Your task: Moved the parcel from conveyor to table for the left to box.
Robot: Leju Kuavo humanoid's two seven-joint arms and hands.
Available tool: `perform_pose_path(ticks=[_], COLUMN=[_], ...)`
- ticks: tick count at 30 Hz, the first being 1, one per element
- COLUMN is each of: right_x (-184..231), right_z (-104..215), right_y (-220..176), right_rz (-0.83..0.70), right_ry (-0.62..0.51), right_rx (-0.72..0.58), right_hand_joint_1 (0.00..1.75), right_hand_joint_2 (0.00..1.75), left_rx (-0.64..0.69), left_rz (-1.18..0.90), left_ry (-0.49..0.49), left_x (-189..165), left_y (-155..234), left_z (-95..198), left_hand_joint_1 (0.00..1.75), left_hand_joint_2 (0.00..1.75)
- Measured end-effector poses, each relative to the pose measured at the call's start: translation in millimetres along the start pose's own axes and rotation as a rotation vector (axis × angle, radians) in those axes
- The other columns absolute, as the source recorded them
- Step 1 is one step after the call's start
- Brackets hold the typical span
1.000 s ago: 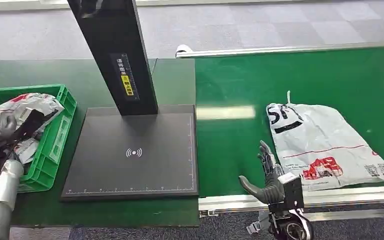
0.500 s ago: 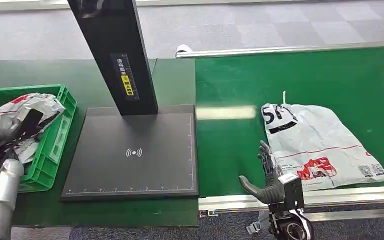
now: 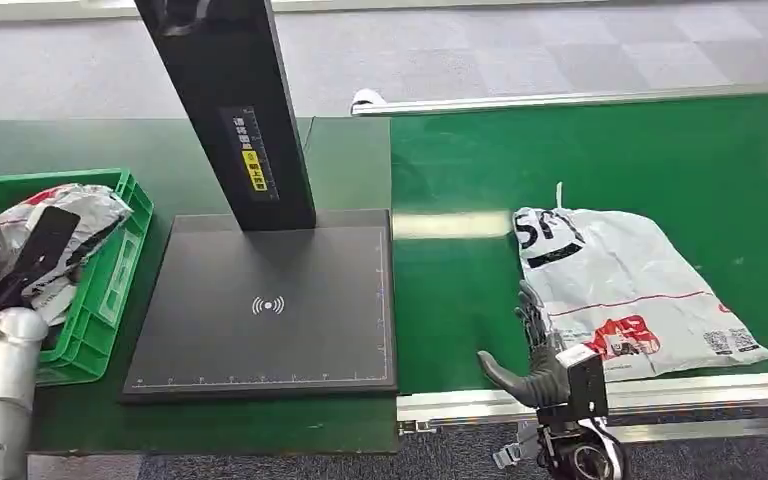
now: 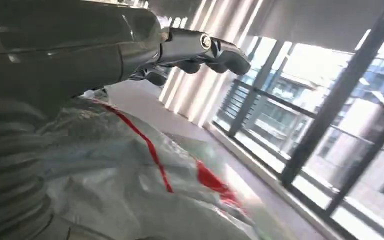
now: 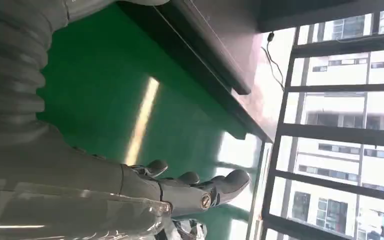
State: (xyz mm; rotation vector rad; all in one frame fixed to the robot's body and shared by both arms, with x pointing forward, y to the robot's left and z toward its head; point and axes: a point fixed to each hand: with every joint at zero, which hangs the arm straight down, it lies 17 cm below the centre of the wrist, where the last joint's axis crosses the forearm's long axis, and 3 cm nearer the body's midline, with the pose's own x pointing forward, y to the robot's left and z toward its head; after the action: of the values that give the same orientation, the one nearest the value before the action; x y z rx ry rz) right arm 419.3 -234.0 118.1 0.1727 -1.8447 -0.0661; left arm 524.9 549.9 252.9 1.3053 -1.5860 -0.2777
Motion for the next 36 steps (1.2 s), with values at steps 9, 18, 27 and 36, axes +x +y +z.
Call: perform_pose_path(ticks=[9, 18, 27, 36], right_x=[-2, -2, 0, 0], right_z=[0, -1, -4, -11], right_y=[0, -3, -2, 2], right_rz=[0.004, 0.006, -0.002, -0.011], right_ry=[-0.001, -0.005, -0.012, -0.008], right_rx=[-0.005, -0.019, -0.013, 0.001], right_hand_joint_1=[0.00, 0.00, 0.00, 0.00], right_hand_joint_2=[1.75, 1.75, 1.75, 1.75], left_rx=[0.146, 0.209, -0.051, -0.188], left_rz=[0.221, 0.482, 0.833, 0.923], left_ry=[-0.217, -0.353, -0.433, -0.427], left_x=[87, 135, 182, 205], left_y=[37, 67, 30, -10], left_z=[24, 43, 81, 123], left_hand_joint_1=[0.00, 0.00, 0.00, 0.00], left_hand_joint_2=[1.75, 1.75, 1.75, 1.75])
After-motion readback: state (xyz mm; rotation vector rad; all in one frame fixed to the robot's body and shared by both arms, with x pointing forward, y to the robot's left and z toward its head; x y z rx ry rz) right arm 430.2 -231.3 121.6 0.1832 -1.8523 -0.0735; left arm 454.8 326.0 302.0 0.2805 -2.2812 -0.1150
